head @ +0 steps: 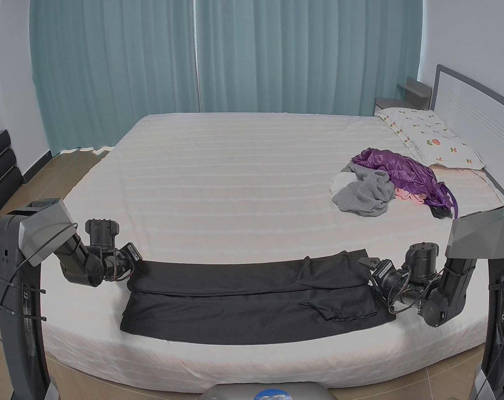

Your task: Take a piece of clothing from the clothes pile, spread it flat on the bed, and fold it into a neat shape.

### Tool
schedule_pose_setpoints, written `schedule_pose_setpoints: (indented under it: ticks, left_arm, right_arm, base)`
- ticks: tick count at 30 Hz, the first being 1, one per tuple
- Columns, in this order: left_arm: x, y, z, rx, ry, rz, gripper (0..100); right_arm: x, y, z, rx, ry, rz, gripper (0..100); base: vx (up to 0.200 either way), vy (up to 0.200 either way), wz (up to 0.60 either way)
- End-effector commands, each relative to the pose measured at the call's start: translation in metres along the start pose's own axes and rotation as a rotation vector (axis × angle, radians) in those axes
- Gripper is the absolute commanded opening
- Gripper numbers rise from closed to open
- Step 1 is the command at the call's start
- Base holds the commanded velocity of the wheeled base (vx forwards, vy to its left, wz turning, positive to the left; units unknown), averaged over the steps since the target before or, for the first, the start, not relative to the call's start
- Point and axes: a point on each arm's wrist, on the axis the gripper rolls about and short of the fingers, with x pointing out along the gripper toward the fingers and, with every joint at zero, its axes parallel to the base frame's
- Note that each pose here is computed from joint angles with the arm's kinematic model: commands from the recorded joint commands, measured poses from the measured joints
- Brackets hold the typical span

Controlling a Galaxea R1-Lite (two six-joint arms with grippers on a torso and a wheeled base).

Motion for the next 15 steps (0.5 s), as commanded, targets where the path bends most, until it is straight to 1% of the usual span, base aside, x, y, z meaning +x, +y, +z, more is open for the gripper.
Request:
schedule_pose_setpoints:
  ticks: [1, 5, 6, 15]
  left_arm:
    - [0.0002, 0.0009, 0.0004, -0.004, -0.004, 0.006, 0]
    - [0.0022, 0.0016, -0.0007, -0.004, -0.014, 0.026, 0]
    - [0.0034, 0.0018, -0.0019, -0.001, -0.015, 0.029, 100]
    - [0.0011, 0.0029, -0.0004, -0.010, -0.013, 0.026, 100]
  right_arm:
    - [0.0003, -0.0005, -0.0004, 0.000, 0.002, -0.002, 100]
    - [0.0003, -0.0005, -0.0004, 0.000, 0.002, -0.002, 100]
    - [0.0003, -0.0005, -0.0004, -0.001, 0.002, -0.002, 100]
    - [0.0003, -0.0004, -0.0003, -0.007, 0.001, -0.001, 100]
  base:
    - [0.000, 0.000, 0.00]
    - [0.000, 0.000, 0.00]
    - [0.000, 0.000, 0.00]
    - [0.000, 0.000, 0.00]
